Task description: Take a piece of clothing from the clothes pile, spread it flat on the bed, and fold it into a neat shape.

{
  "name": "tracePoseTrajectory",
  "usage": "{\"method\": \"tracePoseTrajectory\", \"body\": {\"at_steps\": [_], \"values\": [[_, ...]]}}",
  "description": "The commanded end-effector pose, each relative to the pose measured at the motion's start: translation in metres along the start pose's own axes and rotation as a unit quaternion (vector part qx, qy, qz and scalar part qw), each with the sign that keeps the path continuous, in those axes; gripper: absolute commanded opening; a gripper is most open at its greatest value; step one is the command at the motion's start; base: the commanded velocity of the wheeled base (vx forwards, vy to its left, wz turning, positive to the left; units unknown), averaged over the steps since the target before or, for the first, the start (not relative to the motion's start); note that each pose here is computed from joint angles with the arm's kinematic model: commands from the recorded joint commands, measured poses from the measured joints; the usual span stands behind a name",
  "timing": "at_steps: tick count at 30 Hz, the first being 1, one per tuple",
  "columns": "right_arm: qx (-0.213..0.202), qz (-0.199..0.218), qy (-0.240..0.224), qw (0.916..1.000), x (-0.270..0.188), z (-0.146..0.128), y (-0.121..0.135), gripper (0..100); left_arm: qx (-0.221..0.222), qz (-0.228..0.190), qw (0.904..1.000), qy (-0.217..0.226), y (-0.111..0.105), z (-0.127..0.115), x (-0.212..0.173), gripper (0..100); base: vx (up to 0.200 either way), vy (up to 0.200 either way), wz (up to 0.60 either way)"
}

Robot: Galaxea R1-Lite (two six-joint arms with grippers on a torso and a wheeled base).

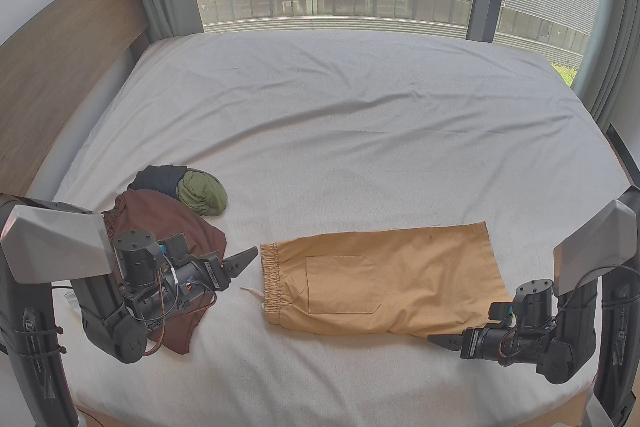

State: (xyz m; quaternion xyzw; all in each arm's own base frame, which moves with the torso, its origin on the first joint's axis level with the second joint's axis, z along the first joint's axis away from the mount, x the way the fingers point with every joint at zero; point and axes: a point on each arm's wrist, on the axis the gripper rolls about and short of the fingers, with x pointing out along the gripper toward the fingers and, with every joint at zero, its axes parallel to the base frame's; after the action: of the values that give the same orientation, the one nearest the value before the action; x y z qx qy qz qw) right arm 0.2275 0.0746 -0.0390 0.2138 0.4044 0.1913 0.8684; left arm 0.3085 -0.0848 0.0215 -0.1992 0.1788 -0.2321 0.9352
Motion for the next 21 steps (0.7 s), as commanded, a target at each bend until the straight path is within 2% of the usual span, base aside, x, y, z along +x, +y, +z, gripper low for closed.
{"method": "tracePoseTrajectory", "body": {"at_steps": [1,9,14,21], "values": [[-0.020,0.026,-0.014,0.9994,-0.014,0.004,0.017,100,-0.015,-0.011,0.9998,0.010,-0.003,-0.003,0.000,100,0.000,0.000,0.00],[-0.043,0.054,-0.015,0.9975,-0.025,0.001,0.036,100,-0.016,-0.009,0.9996,0.023,-0.004,-0.011,0.002,100,0.000,0.000,0.00],[-0.046,0.058,-0.019,0.9971,-0.029,0.002,0.039,100,-0.012,-0.011,0.9989,0.043,-0.007,-0.024,0.008,100,0.000,0.000,0.00],[-0.044,0.055,-0.017,0.9974,-0.031,0.001,0.037,100,-0.025,0.005,0.9989,0.039,-0.003,-0.031,0.018,100,0.000,0.000,0.00]]}}
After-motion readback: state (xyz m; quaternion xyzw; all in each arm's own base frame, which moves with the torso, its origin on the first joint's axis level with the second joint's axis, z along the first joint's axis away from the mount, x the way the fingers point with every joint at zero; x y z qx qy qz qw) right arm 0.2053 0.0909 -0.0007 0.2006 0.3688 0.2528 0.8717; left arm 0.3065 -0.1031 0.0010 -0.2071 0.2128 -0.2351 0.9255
